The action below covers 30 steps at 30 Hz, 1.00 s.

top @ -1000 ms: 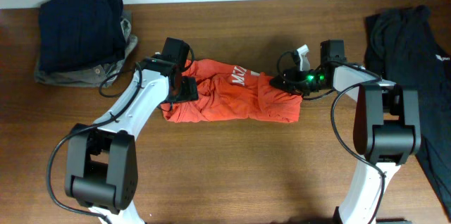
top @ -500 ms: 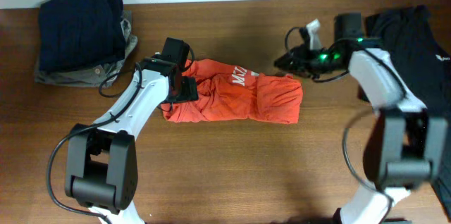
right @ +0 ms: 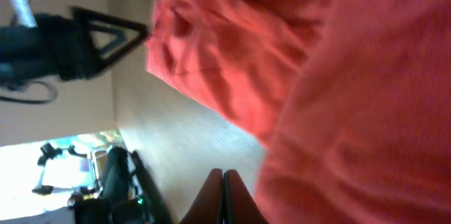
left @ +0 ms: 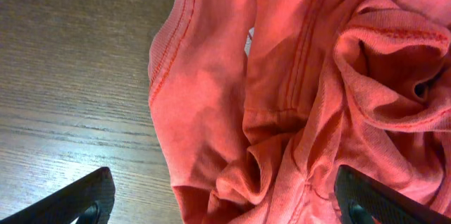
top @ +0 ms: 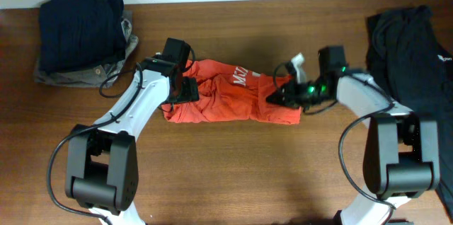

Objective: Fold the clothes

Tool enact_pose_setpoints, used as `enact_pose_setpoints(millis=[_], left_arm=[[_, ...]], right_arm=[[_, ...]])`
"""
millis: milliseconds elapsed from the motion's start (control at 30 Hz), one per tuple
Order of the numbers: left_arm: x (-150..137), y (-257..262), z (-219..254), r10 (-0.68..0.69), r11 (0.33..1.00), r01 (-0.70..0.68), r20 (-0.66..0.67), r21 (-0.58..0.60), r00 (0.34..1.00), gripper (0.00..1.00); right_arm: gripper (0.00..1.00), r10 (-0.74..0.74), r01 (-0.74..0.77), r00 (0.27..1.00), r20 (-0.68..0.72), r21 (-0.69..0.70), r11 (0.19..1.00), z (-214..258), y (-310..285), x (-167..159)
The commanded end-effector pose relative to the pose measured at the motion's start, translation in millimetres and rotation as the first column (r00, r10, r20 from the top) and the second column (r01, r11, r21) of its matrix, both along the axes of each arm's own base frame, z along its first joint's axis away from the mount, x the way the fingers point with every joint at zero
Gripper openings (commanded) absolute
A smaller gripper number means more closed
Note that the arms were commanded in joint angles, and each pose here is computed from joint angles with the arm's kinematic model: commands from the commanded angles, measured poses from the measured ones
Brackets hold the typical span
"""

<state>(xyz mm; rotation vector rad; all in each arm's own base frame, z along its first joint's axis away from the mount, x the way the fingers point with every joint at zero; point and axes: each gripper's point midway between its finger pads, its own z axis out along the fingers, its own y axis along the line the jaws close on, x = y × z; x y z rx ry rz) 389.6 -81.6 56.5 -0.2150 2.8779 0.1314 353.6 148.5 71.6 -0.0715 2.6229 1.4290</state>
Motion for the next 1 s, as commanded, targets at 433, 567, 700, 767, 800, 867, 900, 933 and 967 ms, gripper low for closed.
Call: enact_pose_setpoints(millis=[433,567,700,767,800,867,900,933,967], left_arm=[[-0.7,0.8,2.4,-0.007,1.0,0.007,0.003,0.001,1.0,0.99],[-2.6,1.4,2.0,-0.007,1.0,0.007,-0.005,0.003,1.0,0.99],[-5.2,-6.6,1.3,-0.018,0.999,0.017,-0.02,-0.044,1.0,0.99],[-5.5,-13.0,1.4,-0.048,0.996,0.046,-0.023,-0.074,0.999,0.99],[-5.3,-15.7,2.2,-0.067,0.994,0.065,-0.021,-0.086,0.998,0.99],[-4.3,-18.1,4.0,-0.098,0.991,0.097,-0.014,-0.092,0.995,0.99],[-3.7,-19.0,5.2,-0.115,0.989,0.114,-0.009,-0.093,0.993,0.99],[-3.2,-20.2,6.6,-0.132,0.987,0.131,-0.005,-0.096,0.991,0.99],[-3.1,-21.3,8.2,-0.149,0.984,0.148,-0.001,-0.099,0.989,0.99]], right_arm=[[0.04,-0.077,0.068,0.984,-0.162,-0.058,0.996,-97.7,-5.1,-26.6],[0.04,-0.058,0.059,0.992,-0.111,0.002,0.998,-72.8,0.8,-14.1],[0.04,-0.055,0.055,0.998,-0.004,0.018,0.998,-24.4,1.9,6.7],[0.04,-0.061,0.061,0.996,0.065,0.004,0.998,5.7,0.2,17.4],[0.04,-0.068,0.069,0.992,0.107,-0.01,0.998,23.3,-1.7,23.2],[0.1,-0.079,0.086,0.981,0.175,-0.034,0.996,52.5,-5.0,31.2],[0.14,-0.084,0.095,0.976,0.202,-0.046,0.994,65.1,-6.7,33.7],[0.18,-0.089,0.105,0.97,0.226,-0.058,0.993,75.8,-8.5,35.6],[0.24,-0.096,0.118,0.965,0.245,-0.075,0.99,85.1,-11.0,36.8]])
